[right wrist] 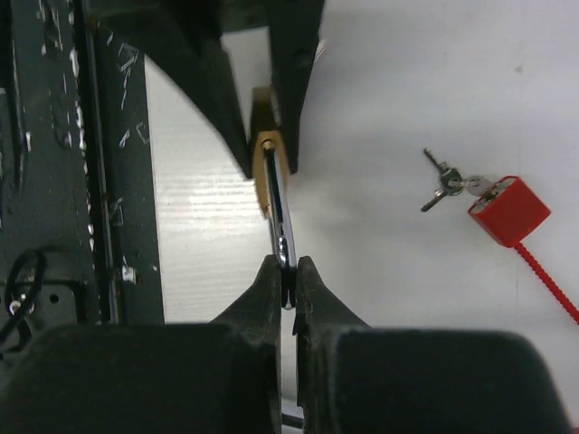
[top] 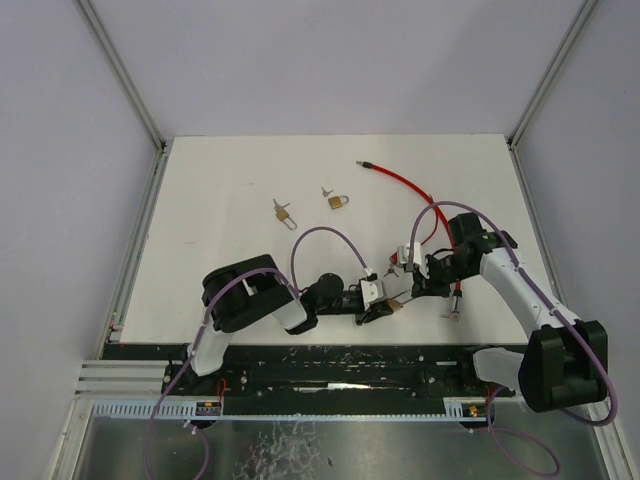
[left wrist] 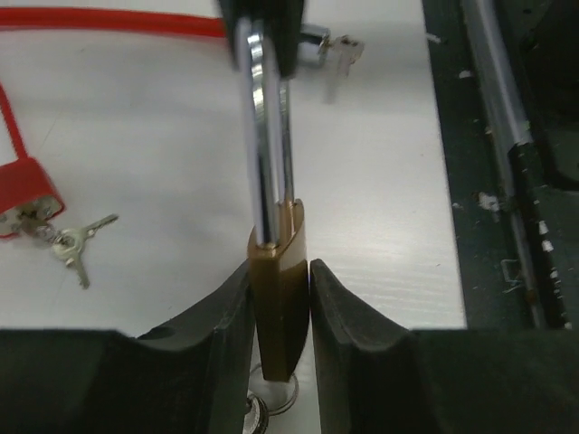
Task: Lock with the key
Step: Lock the lock.
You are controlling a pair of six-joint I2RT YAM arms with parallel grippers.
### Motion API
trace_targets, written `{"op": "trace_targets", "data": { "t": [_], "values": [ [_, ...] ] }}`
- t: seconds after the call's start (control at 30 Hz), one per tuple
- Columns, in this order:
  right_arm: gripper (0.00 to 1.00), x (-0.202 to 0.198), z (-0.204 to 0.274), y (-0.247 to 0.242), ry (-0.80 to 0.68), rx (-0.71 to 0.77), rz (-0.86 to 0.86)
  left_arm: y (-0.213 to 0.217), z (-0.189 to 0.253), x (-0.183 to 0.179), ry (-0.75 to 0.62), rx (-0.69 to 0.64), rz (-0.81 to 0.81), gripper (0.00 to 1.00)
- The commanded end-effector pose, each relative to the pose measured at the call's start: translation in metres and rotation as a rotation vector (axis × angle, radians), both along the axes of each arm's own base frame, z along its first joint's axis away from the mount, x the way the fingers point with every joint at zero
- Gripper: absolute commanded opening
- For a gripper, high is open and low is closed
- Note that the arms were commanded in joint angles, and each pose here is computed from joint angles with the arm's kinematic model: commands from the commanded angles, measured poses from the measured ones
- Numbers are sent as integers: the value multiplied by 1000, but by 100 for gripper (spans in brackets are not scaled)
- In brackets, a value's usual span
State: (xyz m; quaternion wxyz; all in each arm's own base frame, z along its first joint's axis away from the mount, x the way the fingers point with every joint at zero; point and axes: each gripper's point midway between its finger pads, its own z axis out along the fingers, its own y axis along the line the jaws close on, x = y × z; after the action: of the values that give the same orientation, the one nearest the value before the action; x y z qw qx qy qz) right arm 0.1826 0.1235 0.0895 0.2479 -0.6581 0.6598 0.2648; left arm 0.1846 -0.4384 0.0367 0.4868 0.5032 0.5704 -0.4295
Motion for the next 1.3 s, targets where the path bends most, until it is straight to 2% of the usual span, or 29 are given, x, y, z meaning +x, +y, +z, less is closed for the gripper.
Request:
{"op": "trace_targets", "data": {
  "t": [0.0, 0.23, 0.37, 0.6, 0.7, 0.9, 1.0, 1.17, 1.27],
  "values": [
    [0, 22, 44, 30, -74, 272, -62, -23, 69, -26, -96, -237, -68, 31],
    [0, 33, 46, 20, -81, 272, -133, -8, 87, -28, -107, -303, -35, 51],
    [0, 34, 51, 18, -83, 286, -146, 2, 95, -19, -90, -328, 41, 64],
    [0, 25, 69, 16, -130, 347, -116, 19, 103, 2, -1, -360, 176, 73],
    [0, 25, 72, 14, -145, 349, -122, 26, 109, 5, 36, -379, 200, 83],
    [0, 26, 76, 11, -154, 346, -132, 42, 121, 6, 84, -412, 258, 85],
    [0, 26, 78, 11, -160, 350, -134, 53, 124, 14, 191, -439, 322, 85],
    [0, 26, 79, 9, -164, 350, -141, 63, 111, 23, 377, -405, 397, 82],
    [0, 28, 81, 8, -170, 348, -147, 63, 106, 21, 418, -388, 386, 76]
  ]
}}
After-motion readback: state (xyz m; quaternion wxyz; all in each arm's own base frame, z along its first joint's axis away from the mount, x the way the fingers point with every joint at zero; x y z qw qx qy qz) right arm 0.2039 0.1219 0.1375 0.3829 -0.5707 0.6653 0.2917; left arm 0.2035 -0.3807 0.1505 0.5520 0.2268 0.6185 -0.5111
